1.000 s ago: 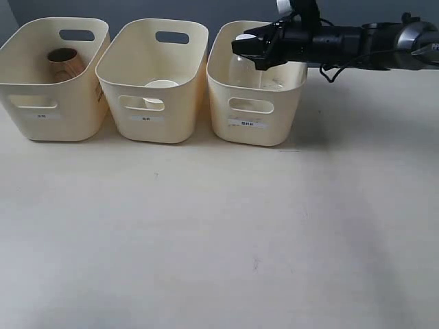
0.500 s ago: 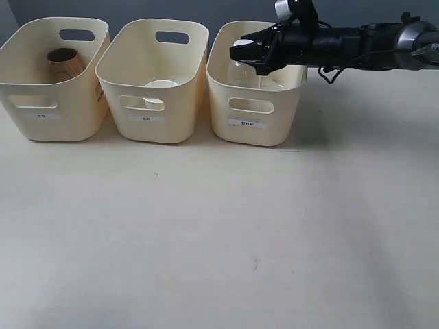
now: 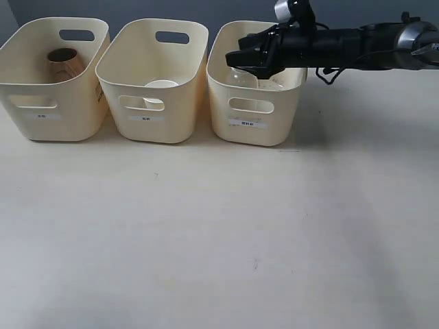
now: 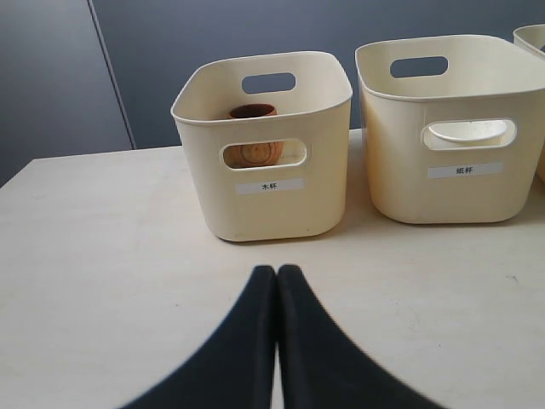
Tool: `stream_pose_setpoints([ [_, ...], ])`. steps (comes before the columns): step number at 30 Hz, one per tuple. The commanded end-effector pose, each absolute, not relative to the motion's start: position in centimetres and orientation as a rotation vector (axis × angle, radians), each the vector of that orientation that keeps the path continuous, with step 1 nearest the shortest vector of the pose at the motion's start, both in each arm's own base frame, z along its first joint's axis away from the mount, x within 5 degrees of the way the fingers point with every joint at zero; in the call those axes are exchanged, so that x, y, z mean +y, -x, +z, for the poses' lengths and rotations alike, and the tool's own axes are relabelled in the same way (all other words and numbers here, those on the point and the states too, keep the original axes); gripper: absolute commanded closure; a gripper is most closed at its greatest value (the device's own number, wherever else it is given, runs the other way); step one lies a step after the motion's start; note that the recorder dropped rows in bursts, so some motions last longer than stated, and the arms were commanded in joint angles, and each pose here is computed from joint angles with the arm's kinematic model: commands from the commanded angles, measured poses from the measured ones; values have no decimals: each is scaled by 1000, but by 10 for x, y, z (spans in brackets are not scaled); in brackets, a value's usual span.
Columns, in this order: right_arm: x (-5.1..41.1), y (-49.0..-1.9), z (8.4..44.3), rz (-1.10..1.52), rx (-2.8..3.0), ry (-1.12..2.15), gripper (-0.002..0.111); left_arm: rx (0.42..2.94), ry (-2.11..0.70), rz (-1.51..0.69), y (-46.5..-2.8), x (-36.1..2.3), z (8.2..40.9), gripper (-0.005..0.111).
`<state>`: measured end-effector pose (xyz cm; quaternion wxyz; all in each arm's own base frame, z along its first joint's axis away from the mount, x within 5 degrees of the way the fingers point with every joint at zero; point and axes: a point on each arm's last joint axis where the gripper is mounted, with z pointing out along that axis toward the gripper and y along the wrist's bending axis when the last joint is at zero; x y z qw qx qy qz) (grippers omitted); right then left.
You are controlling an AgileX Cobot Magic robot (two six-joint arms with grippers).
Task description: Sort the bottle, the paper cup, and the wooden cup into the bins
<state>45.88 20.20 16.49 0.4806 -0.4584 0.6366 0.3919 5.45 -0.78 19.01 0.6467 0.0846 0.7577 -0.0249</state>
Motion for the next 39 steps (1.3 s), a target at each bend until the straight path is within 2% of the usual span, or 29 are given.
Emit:
stream_pose_setpoints([
  [1, 200, -459, 176, 967, 1526, 1114, 50, 1712, -190, -64, -55, -8, 192, 107],
  [9, 195, -450, 219, 979, 1512, 1123, 52, 1712, -190, -64, -55, -8, 192, 107],
  [10, 192, -448, 227, 982, 1541, 1118, 56, 1712, -190, -64, -55, -8, 192, 107],
  [11, 188, -447, 233, 982, 1565, 1114, 62, 1712, -190, -64, -55, -8, 192, 107],
  [14, 171, -440, 259, 952, 1568, 1136, 108, 1712, -190, -64, -55, -8, 192, 107],
  [20, 119, -421, 295, 915, 1556, 944, 109, 1712, -190, -64, -55, -8, 192, 107],
  [29, 42, -330, 319, 576, 1590, 675, 109, 1712, -190, -64, -55, -8, 192, 107],
  [33, 34, -287, 342, 480, 1555, 638, 109, 1712, -190, -64, -55, -8, 192, 107],
  [39, 39, -244, 382, 509, 1453, 595, 109, 1712, -190, -64, -55, -8, 192, 107],
])
